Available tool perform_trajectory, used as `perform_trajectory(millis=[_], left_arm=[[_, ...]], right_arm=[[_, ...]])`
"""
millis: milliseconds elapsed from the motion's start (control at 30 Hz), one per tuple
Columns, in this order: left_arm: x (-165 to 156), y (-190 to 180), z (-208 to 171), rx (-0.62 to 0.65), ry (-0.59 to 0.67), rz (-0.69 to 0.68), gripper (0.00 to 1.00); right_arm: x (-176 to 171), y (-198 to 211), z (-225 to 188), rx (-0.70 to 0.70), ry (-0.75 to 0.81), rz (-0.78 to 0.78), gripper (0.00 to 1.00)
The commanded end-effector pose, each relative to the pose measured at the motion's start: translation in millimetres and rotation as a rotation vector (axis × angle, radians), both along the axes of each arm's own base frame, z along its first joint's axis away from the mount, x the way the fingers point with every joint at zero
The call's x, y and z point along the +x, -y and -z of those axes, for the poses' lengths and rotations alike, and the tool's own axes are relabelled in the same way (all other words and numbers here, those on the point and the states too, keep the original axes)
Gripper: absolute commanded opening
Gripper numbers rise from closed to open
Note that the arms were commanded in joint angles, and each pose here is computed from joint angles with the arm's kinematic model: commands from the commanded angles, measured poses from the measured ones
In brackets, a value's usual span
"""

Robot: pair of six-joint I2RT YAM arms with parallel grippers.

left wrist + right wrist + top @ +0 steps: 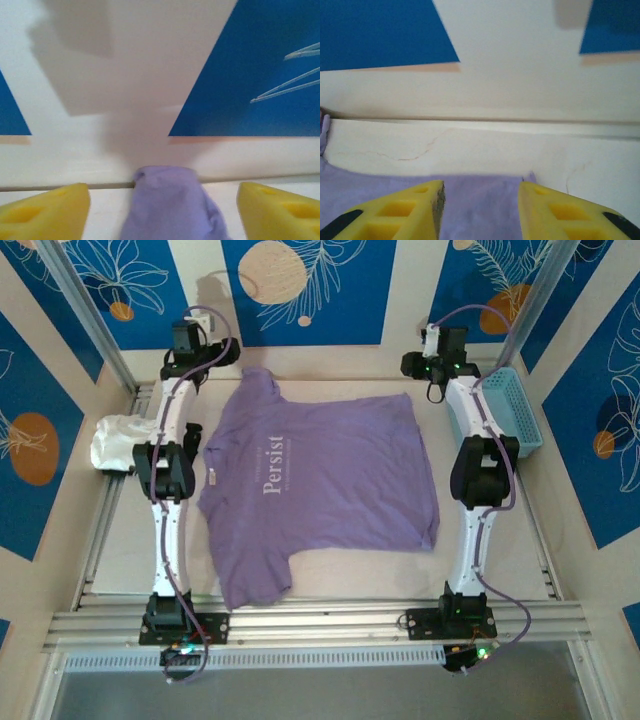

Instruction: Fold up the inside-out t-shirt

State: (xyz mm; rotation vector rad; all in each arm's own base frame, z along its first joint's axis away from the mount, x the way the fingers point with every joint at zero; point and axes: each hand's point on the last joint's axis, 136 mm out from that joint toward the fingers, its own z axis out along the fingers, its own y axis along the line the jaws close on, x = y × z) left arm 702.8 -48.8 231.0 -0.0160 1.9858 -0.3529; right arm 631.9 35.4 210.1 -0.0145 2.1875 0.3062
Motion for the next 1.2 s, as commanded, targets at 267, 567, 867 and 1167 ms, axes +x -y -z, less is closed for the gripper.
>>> perform_trajectory(millis=[267,567,867,1167], left_arm=[[-177,107,-19,-0.139,-0.021,0.162,0.82],[-382,276,75,0.034,-0.053,0.773,0.74],[-493,342,155,0.353,-0.057,1.182,0.69],[-503,370,209,0.534,-0.118,1.289,0.54]], right_arm=[[-216,-8,63,-0.09,-0.418,0.166,0.51],[-375,-10,126,-0.074,-0.681,0.343,0.51],[-403,5,154,-0.189,-0.807,0.442,0.52],[-402,9,174,-0.255,-0.934,0.415,0.5]])
